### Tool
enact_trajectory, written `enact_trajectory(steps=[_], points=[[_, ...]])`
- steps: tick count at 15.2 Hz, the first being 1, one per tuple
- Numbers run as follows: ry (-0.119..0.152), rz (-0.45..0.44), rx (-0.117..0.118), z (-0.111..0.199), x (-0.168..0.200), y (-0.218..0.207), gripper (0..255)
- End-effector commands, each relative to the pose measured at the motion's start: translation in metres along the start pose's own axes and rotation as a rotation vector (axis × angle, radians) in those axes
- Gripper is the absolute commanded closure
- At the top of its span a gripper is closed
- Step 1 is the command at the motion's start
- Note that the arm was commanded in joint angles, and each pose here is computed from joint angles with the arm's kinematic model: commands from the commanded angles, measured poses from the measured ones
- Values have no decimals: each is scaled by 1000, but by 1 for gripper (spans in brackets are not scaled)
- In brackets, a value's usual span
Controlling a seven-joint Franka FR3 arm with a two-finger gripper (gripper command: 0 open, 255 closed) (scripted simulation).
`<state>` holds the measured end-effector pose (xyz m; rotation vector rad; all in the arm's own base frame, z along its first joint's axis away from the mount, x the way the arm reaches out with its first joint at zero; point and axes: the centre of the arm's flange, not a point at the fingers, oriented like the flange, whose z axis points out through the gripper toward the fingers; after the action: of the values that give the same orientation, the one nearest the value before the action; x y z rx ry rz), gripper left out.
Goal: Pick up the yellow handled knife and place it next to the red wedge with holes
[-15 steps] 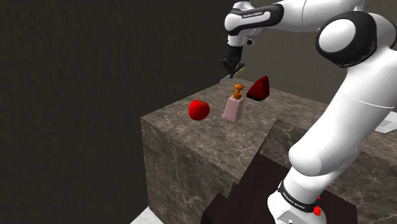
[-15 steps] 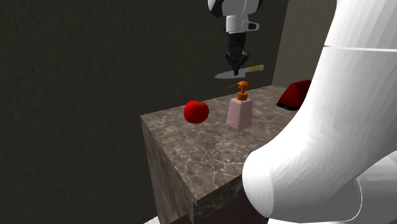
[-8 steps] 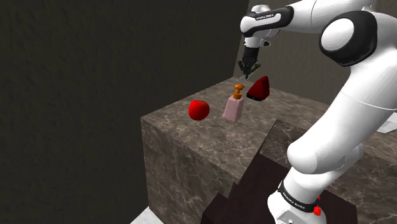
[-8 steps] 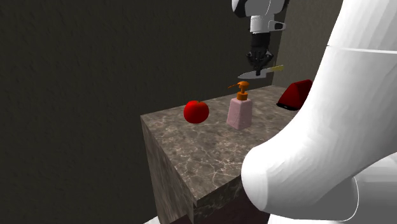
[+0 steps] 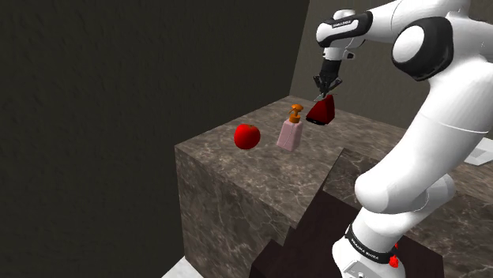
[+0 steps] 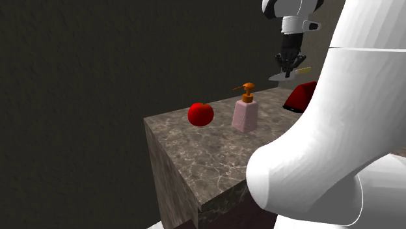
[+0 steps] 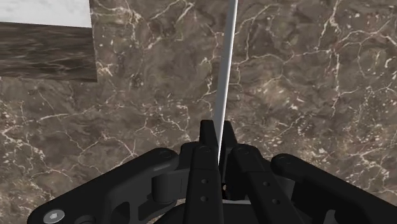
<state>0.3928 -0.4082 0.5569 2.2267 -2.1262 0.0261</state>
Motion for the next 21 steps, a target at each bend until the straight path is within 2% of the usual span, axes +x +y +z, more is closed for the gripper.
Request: enact_trajectory(steps=[1, 21], points=[[1, -2, 0, 2, 21, 14, 255], [1, -2, 0, 19, 235, 167, 255]])
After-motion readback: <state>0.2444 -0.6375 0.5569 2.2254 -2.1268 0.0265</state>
